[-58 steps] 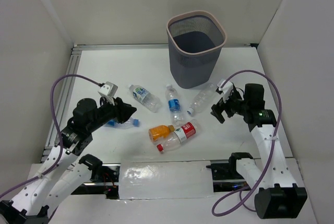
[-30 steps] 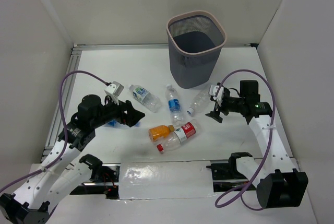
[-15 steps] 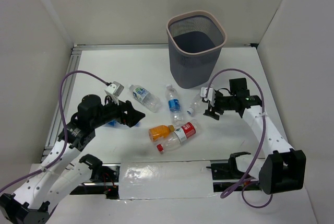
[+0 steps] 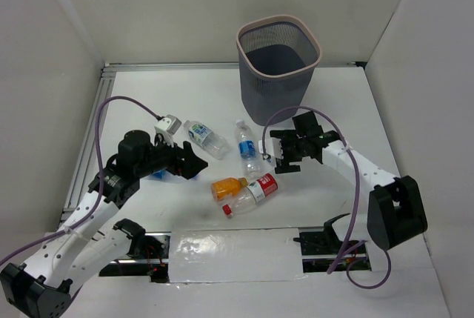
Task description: Put the plastic bottles in the bin
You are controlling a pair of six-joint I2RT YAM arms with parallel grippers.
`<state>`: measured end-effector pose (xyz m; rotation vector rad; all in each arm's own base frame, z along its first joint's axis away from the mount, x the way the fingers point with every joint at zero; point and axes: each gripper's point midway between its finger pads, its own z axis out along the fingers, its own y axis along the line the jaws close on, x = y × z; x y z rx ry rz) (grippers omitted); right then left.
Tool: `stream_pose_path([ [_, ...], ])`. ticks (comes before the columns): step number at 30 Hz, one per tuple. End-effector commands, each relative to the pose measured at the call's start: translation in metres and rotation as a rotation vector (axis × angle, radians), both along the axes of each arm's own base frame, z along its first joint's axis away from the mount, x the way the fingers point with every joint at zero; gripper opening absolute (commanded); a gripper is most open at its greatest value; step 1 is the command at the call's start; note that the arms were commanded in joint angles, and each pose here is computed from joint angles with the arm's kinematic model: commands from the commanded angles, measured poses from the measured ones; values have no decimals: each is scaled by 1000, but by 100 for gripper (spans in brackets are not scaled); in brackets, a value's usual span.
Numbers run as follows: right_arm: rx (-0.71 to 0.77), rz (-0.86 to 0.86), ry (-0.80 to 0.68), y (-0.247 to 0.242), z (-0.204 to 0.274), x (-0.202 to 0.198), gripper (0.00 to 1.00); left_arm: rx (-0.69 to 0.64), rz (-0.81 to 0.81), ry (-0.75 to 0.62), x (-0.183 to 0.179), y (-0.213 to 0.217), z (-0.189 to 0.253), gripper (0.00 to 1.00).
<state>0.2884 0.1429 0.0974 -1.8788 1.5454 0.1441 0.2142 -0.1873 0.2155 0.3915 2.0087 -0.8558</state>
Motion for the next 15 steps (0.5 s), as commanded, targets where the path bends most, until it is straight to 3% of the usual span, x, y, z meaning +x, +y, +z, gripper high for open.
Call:
stream_pose_path([
  [1, -57, 81, -91, 13, 1, 17, 94, -11, -31, -69, 2, -4, 22, 100],
  [9, -241, 140, -223, 7, -17, 44, 94, -10, -48, -50, 2, -7, 18, 100],
  [15, -411, 239, -208, -7, -40, 51, 91, -6, -48, -40, 3, -7, 15, 100],
])
